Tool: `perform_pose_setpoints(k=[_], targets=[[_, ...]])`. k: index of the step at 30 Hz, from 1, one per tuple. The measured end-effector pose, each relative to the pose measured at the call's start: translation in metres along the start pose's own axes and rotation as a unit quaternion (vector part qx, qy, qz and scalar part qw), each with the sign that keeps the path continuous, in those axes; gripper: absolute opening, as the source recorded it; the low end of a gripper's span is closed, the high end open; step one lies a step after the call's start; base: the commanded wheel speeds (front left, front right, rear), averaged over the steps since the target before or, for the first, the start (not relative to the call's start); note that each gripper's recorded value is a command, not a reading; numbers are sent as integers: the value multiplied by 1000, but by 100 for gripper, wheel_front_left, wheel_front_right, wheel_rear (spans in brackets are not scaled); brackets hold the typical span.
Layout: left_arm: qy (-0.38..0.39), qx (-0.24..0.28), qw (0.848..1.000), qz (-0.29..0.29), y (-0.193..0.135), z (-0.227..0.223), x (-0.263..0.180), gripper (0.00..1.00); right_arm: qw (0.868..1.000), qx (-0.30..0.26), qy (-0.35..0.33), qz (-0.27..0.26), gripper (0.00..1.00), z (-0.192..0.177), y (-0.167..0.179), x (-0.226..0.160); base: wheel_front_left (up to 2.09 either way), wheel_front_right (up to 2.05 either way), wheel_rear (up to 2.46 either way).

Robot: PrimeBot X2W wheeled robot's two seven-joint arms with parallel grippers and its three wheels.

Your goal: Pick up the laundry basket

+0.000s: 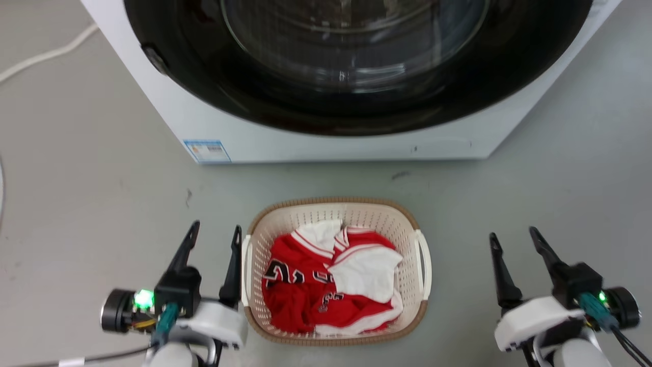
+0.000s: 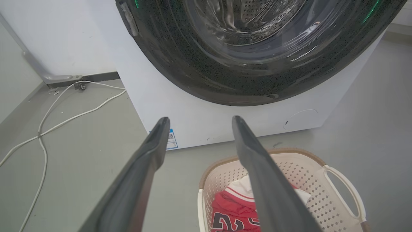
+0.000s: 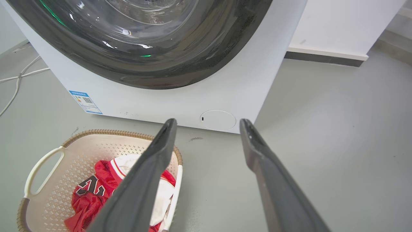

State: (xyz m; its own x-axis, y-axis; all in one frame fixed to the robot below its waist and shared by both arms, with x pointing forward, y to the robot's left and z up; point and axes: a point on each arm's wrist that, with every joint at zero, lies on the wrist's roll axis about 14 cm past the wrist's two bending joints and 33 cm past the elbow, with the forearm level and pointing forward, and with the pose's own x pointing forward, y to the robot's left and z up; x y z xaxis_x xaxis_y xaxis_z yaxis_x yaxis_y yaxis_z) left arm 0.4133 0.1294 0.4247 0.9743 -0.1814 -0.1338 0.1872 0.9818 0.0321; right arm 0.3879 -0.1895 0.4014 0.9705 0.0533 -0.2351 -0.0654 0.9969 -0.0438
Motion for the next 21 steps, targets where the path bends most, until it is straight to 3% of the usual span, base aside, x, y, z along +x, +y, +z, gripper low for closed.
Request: perform_pose_setpoints(k=[10,14,21], targets=[[137,27,989,-45,10,-103,54,100,986,5,157,52,100,-91,28,53,0,0,0],[201,46,976,-62,16,-149,56,100,975,34,212,51,100,-124,32,63,0,0,0],[290,39,953,-82,16,-207,52,100,958,33,278,62,100,-162,36,71,0,0,0]])
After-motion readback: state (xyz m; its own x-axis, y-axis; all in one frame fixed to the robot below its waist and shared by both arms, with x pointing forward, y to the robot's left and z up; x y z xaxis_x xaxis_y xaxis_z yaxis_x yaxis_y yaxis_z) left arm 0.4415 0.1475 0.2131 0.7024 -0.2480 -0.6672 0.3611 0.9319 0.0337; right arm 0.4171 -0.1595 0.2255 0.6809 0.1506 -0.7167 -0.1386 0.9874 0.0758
